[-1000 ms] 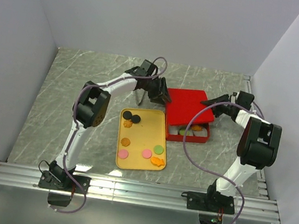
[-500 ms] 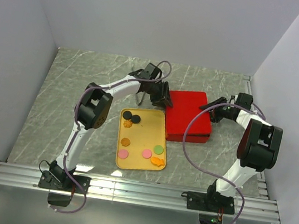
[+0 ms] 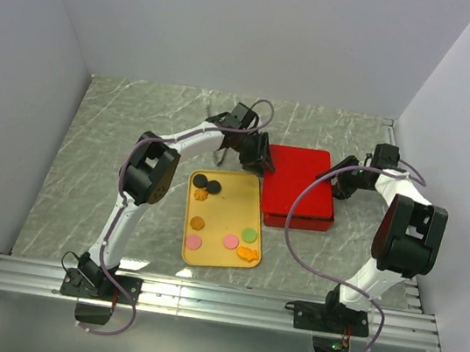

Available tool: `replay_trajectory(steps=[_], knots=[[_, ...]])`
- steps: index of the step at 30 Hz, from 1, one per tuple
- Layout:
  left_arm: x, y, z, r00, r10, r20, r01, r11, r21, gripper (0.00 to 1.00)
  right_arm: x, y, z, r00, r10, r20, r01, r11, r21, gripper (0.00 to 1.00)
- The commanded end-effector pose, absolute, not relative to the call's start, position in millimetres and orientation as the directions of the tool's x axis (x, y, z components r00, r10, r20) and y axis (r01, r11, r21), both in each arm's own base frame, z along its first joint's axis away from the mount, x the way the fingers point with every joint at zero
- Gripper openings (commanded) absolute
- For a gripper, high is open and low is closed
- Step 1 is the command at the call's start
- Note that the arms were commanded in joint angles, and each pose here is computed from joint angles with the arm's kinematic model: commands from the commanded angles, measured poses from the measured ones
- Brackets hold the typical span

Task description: Pack the cookies

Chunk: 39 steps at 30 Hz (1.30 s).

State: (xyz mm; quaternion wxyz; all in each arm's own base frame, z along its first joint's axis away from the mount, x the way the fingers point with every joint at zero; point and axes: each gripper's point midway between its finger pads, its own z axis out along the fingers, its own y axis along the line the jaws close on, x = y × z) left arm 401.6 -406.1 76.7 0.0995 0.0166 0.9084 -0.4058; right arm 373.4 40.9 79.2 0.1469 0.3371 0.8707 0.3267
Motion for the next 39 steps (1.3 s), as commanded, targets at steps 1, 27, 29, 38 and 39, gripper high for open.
replay_trajectory(steps=[1,27,29,38,39], knots=[[391.1,-405.8,81.8,-0.978,-0.032,-0.207,0.129,0.688,-0.714,0.48,357.1,13.7,75.6,-0.704,0.705,-0.09,0.571,0.637,0.518,0.55],[380.2,-426.9,87.8,-0.974,0.033,-0.226,0.184,0.695,-0.695,0.48,352.2,-28.7,150.6,-0.668,0.671,-0.323,0.563,0.739,0.37,0.96],[379.4,-429.2,89.9,-0.973,0.036,-0.227,0.188,0.695,-0.694,0.47,348.0,-34.8,138.4,-0.657,0.694,-0.295,0.595,0.718,0.362,0.93],[376.7,-436.6,89.7,-0.974,0.048,-0.222,0.192,0.697,-0.691,0.47,360.2,-64.8,88.0,-0.597,0.777,-0.2,0.694,0.625,0.358,0.52],[376.7,-437.0,90.5,-0.974,0.047,-0.22,0.19,0.696,-0.693,0.47,361.4,-65.5,84.8,-0.596,0.779,-0.193,0.698,0.622,0.356,0.49]])
